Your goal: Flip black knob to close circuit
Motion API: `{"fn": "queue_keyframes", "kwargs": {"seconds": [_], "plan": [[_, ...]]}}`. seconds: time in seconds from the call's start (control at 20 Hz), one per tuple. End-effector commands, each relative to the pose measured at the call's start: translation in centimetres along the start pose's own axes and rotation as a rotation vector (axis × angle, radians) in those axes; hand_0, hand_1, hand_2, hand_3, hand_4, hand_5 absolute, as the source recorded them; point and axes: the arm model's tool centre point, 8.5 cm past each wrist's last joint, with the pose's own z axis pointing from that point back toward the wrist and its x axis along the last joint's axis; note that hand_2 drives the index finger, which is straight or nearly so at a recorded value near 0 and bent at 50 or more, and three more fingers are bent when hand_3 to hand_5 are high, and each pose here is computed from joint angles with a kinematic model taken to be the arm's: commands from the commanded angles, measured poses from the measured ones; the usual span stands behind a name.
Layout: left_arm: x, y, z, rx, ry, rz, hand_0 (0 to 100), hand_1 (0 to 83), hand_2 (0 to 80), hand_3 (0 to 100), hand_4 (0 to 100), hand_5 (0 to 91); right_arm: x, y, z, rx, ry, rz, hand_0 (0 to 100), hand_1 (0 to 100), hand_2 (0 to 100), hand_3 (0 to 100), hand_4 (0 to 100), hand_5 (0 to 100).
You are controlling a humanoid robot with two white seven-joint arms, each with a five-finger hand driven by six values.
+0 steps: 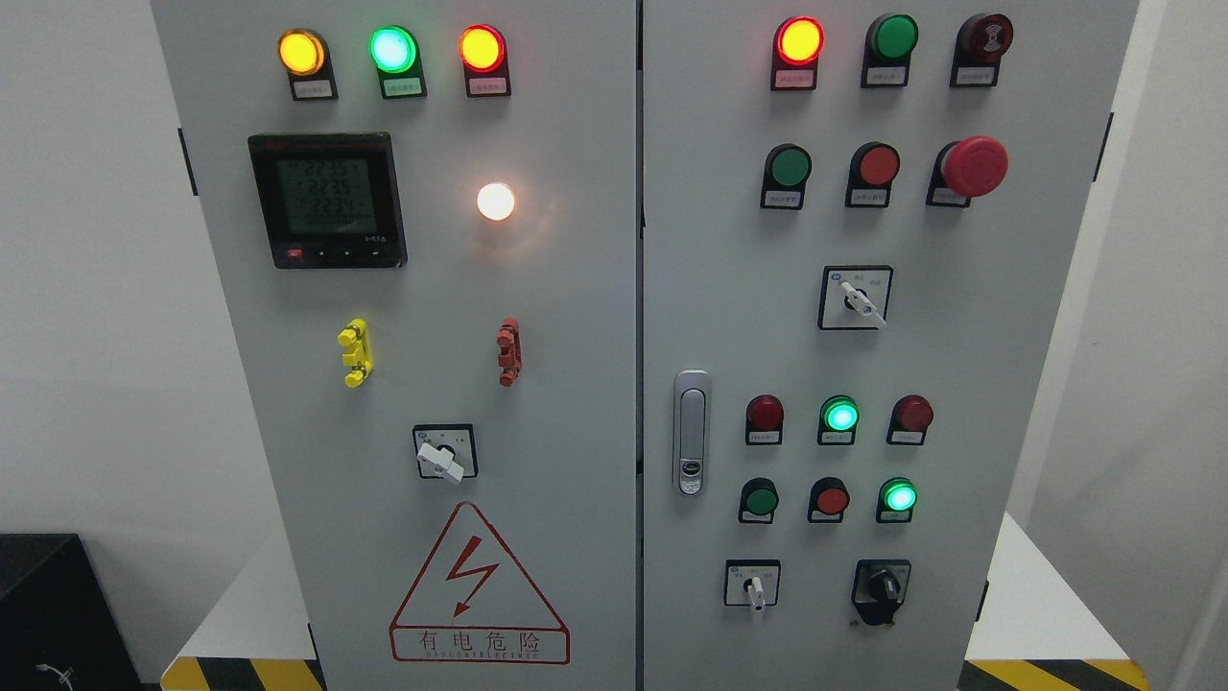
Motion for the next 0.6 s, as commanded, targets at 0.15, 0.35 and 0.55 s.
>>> {"fn": "queue_keyframes", "kwargs": {"seconds": [0.15, 0.35, 0.55], "plan": [[-1.4, 0.1, 0.2, 0.001, 0.021, 0.001, 12, 55.6, 0.0, 0, 0, 0.0, -0.1, 0.8, -0.2, 0.009, 0.006, -0.001, 0, 22, 0, 0, 0, 0], [-1.4, 0.1, 0.2, 0.001, 0.021, 0.001, 12, 55.6, 0.0, 0, 0, 0.0, 0.0, 1.0, -0.3, 0.014, -0.001, 0.007, 0, 22, 0, 0, 0, 0], [-1.4, 0.1, 0.2, 0.001, 0.021, 0.001, 12, 55.6, 0.0, 0, 0, 0.0, 0.9, 1.5, -0.5, 0.015, -0.049, 0.097, 0, 22, 0, 0, 0, 0]]}}
